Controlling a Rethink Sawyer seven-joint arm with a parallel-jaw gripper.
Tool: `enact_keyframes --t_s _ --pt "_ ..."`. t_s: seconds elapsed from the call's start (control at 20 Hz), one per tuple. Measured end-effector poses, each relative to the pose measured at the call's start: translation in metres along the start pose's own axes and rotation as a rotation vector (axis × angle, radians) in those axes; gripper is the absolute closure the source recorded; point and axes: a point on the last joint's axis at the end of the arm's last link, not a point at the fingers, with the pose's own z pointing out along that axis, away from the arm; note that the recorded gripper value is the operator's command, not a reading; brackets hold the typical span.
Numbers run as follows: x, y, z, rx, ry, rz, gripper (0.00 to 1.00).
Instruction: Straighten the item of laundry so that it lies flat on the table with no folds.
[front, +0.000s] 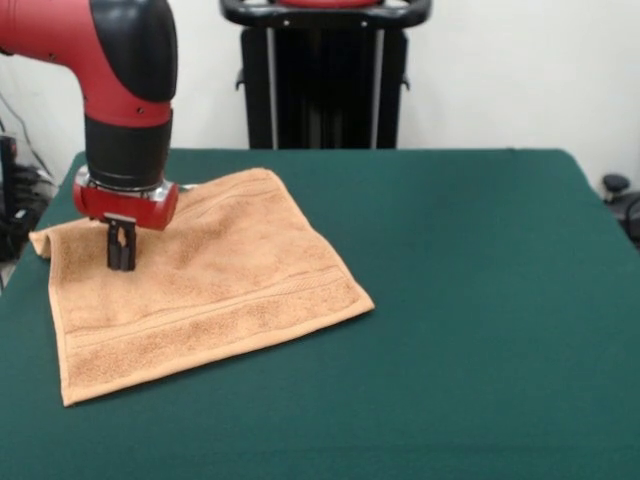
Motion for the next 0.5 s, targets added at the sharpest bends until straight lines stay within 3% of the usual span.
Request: enact_keyframes --t_s 0.5 --pt "-0.0007 0.0031 -0.0001 0.022 0.003 0.052 1.00"
